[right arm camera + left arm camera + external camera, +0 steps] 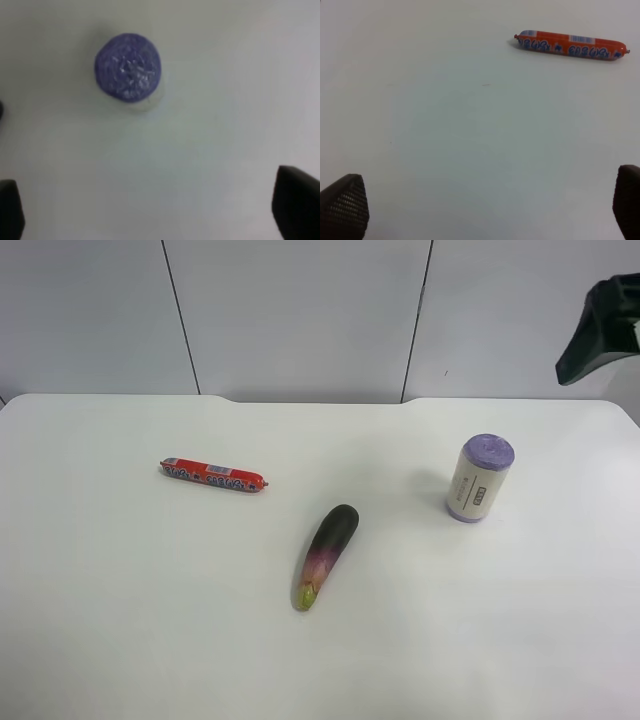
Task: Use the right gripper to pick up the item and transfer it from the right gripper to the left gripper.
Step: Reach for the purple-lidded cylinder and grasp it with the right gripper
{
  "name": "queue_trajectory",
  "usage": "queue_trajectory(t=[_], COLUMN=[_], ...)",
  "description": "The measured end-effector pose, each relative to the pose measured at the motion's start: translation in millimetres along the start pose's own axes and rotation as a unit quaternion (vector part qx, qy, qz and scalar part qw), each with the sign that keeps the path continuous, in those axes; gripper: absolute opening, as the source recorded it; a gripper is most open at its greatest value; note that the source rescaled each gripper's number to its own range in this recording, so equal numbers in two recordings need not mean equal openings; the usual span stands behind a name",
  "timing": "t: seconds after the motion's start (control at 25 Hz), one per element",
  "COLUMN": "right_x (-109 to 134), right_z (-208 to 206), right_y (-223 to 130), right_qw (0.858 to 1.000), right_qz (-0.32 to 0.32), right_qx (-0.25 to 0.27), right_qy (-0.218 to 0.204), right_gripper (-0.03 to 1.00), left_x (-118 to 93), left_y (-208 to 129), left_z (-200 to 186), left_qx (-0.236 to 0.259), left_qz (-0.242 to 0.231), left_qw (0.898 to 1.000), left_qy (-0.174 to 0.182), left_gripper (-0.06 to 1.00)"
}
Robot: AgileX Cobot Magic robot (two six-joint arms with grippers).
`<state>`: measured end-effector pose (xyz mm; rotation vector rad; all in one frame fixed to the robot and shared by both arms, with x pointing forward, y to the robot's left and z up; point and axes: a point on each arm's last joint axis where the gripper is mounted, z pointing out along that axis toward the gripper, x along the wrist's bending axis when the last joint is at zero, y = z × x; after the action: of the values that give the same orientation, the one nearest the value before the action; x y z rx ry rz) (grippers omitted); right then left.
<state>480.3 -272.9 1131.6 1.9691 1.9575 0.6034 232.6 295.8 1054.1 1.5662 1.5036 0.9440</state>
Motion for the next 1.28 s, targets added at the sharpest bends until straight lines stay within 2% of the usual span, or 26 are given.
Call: queue_trajectory(t=[0.2,0.4,0.84,1.28], right_x=[3,3,4,2], right_z=[36,76,154,201], right_y=[36,53,48,43], right_qw=[0.999,0.995,0.980,0.975], right_qz=[-0.004,-0.018,-0.023,-0.022], right_qx=[0.054,0.099,0.196,0.223], right_qy=[-0.005,-0.006,0.010,0.006], right_gripper=[1.00,1.00,1.00,1.00], left_x=[0,0,0,0], left_y=[0,0,0,0], left_z=[0,0,0,0], left_qx=[0.000,0.000,0.000,0.000], left_qz=[0.000,0.000,0.000,0.000], left_qw=[1.000,1.000,1.000,1.000], left_qy=[0.000,0.000,0.000,0.000], left_gripper=[1.00,1.00,1.00,1.00])
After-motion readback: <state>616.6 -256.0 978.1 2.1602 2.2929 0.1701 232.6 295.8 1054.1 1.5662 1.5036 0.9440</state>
